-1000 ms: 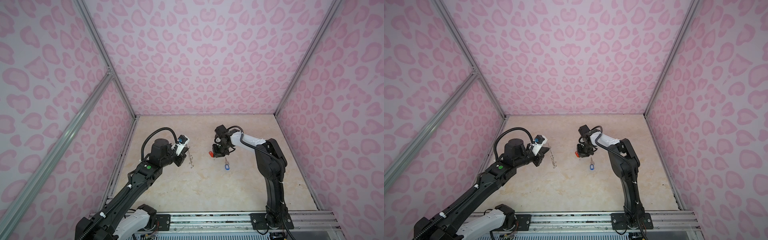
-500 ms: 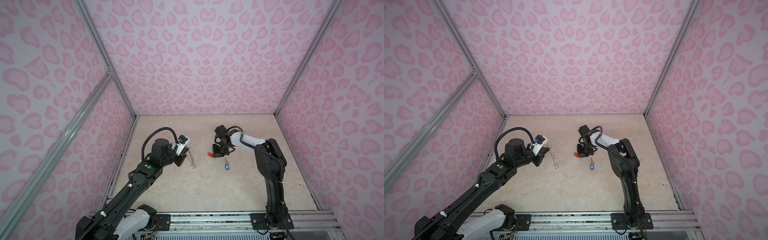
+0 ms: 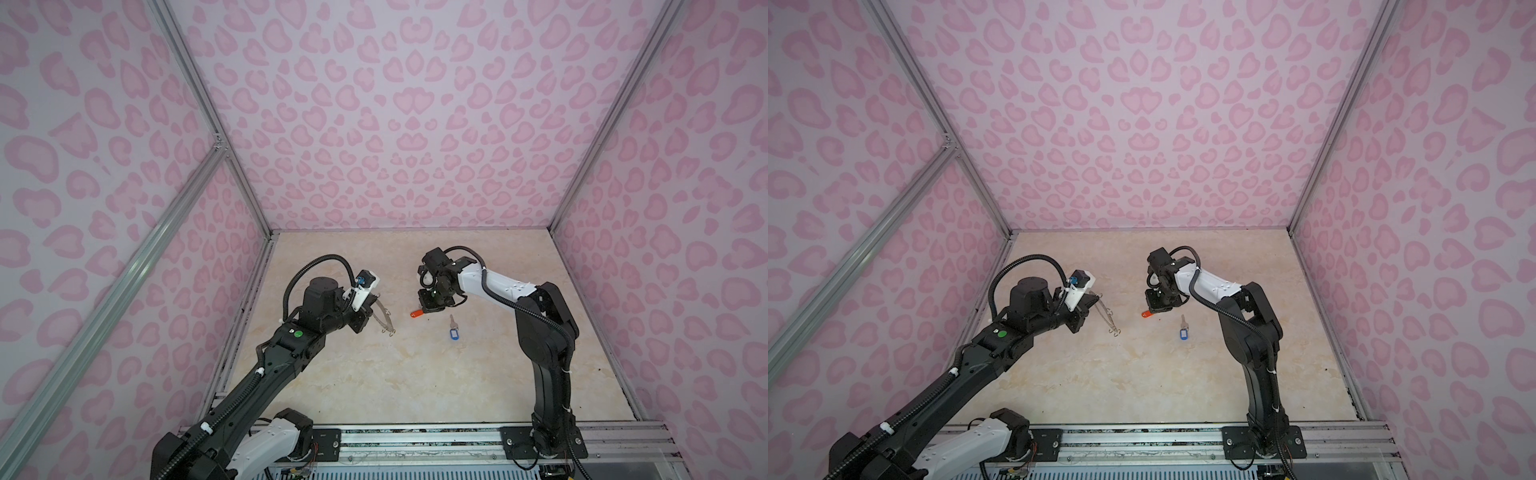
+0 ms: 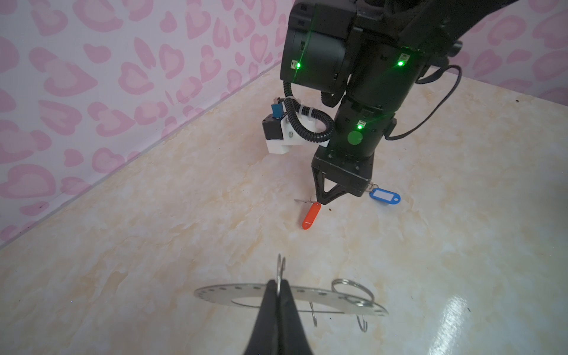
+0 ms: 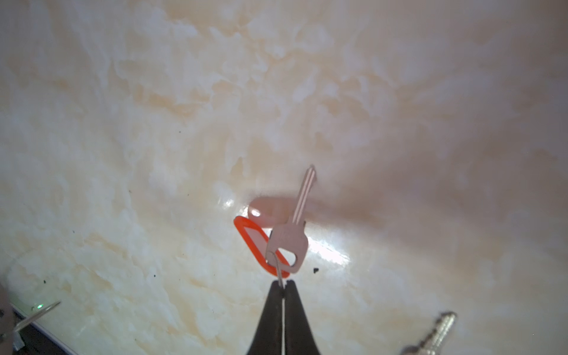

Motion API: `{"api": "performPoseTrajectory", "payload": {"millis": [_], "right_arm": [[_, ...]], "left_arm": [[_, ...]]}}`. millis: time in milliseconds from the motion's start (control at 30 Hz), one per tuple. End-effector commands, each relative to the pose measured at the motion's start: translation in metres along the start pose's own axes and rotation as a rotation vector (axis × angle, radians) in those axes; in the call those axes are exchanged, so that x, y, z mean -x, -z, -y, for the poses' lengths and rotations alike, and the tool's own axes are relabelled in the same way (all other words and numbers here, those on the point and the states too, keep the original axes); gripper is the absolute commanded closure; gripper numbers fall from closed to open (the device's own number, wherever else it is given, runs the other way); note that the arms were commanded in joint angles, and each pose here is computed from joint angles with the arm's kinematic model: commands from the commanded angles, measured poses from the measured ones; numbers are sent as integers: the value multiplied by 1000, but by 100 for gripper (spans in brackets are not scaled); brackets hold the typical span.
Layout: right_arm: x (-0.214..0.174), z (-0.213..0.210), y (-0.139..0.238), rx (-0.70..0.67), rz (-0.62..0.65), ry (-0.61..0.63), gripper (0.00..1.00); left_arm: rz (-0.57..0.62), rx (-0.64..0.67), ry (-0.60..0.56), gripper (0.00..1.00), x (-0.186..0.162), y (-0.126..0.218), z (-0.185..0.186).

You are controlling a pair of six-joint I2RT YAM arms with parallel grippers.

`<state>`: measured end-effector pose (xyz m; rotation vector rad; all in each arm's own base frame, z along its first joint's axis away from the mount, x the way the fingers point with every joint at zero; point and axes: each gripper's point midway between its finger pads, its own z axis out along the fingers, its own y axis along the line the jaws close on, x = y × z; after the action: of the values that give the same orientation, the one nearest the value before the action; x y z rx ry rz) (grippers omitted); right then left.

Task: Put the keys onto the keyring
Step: 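Carry the red-tag key with the right gripper to the keyring held by left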

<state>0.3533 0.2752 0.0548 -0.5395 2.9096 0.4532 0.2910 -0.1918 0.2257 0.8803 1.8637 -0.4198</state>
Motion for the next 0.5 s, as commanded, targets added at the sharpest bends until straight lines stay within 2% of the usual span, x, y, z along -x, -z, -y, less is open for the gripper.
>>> {"api": "performPoseTrajectory", "payload": {"millis": [0, 200, 467], "right_arm": [[-13, 5, 2, -73, -29, 176, 100], [-9, -1, 18, -68, 73, 293, 100], [2, -29, 64, 7, 263, 505, 100]], "left_arm": [[47, 8, -21, 97, 12, 3, -2], [50, 10, -25, 97, 13, 4, -2], [70, -20, -29, 97, 18, 5, 4]]}}
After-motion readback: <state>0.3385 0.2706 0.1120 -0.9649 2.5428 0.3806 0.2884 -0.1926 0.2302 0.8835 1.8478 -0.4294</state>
